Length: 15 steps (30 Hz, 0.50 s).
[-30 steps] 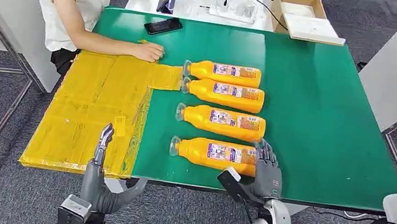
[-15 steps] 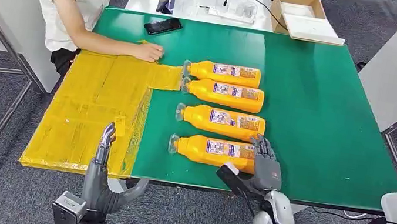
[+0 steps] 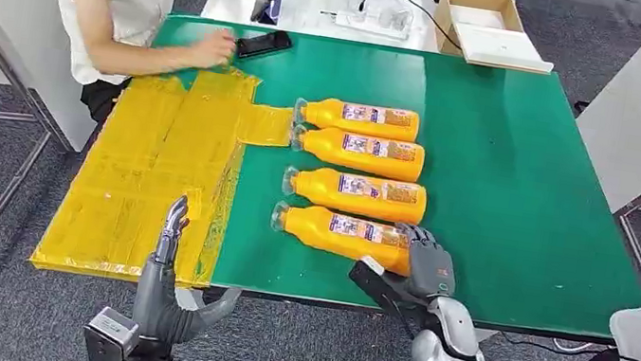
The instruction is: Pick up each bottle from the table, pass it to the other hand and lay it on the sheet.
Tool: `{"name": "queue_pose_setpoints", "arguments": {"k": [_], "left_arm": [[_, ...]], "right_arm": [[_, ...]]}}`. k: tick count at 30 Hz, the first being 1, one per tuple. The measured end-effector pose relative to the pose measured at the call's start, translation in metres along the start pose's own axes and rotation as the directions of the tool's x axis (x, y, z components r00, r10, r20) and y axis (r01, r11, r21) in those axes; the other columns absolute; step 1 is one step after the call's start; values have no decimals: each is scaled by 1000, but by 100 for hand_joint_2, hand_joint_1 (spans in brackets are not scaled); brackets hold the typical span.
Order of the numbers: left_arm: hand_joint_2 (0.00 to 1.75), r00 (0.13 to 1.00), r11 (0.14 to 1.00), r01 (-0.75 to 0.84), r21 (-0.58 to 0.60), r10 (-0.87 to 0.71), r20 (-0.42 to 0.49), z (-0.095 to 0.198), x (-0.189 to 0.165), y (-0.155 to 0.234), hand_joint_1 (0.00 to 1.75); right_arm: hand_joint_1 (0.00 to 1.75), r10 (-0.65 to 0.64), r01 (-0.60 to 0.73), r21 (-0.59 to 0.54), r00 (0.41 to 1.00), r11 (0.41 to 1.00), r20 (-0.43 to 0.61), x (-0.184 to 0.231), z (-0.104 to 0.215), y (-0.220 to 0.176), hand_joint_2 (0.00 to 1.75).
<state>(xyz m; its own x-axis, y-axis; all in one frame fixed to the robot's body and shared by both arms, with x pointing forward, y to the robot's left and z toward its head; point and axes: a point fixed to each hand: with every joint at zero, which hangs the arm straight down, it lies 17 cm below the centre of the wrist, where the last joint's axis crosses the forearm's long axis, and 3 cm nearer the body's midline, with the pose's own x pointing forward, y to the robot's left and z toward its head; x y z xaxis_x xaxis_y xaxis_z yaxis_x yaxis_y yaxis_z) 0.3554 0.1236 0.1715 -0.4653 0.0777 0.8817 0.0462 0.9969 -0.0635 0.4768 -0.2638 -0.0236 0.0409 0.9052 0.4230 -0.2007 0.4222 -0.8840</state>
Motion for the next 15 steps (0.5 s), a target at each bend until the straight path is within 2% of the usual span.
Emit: {"name": "queue_pose_setpoints", "arguments": {"k": [15], "left_arm": [[175,1000,1000,-11,1,11,-2,0,0,-1,0]], "right_arm": [[175,1,-2,38,1000,999,16,1,-1,9,175]]}}
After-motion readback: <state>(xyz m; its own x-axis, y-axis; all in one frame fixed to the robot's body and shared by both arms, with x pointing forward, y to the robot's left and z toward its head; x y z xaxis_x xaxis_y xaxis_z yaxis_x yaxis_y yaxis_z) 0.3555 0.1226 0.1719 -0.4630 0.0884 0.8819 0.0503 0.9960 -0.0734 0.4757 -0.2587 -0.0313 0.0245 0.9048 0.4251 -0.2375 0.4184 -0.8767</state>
